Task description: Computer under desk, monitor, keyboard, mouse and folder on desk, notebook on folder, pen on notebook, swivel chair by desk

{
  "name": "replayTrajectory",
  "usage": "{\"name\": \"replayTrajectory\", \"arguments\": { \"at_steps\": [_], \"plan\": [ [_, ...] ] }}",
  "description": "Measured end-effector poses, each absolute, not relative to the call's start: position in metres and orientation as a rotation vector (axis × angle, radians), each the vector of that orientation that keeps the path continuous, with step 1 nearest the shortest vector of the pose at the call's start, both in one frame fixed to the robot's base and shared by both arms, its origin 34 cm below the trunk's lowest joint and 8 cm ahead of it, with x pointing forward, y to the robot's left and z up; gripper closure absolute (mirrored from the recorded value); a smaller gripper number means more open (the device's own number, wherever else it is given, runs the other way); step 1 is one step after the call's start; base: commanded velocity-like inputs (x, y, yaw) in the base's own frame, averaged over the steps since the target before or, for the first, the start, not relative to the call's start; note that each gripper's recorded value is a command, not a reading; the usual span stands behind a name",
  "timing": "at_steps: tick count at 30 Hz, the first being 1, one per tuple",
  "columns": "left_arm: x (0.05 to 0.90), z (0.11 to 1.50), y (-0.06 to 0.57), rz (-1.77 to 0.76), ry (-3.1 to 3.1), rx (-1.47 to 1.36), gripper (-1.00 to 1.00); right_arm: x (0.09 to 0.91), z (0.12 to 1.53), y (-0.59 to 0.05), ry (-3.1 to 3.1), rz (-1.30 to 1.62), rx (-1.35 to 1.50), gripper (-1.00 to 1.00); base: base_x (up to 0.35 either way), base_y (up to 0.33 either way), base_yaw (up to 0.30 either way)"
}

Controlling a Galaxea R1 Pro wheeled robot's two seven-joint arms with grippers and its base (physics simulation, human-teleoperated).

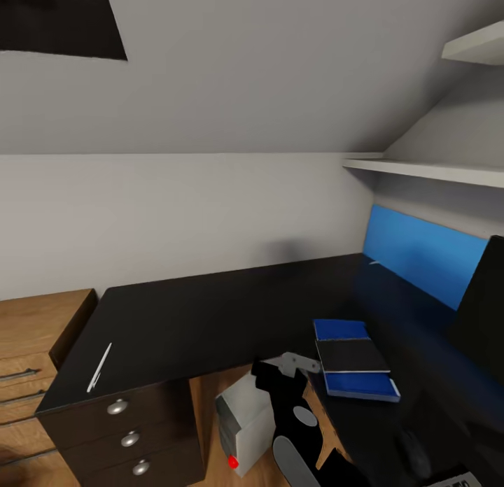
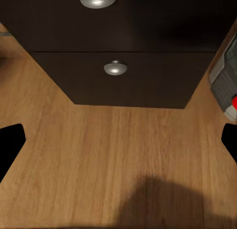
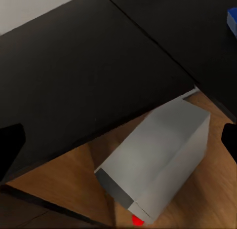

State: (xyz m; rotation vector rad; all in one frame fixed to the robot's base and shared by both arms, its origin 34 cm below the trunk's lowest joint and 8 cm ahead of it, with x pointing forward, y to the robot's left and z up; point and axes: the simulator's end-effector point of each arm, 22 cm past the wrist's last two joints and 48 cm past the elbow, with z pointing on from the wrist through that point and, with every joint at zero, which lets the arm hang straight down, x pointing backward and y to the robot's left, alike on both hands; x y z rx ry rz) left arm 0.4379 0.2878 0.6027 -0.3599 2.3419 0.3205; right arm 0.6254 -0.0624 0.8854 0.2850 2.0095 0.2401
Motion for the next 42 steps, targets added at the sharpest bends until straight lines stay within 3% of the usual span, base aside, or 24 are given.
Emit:
{"name": "replayTrajectory", "arguments": {
  "at_steps": [12,32,42],
  "plan": [
    [0.438,0.602,0.286,0.314,2.345,-0.355,-1.00,0.624,0.885,-0.055,2.001,0.238,0.270,-1.00,0.000,0.035,0.258],
    [0.438,0.602,0.285,0.312,2.345,-0.354,-1.00,0.606,0.896,-0.013,1.945,0.250,0.102,-1.00,0.000,0.003,0.016],
    [0.438,0.602,0.286,0.312,2.345,-0.355,-1.00,0.606,0.897,-0.012,1.944,0.250,0.105,-1.00,-0.104,0.180,0.216]
  ]
}}
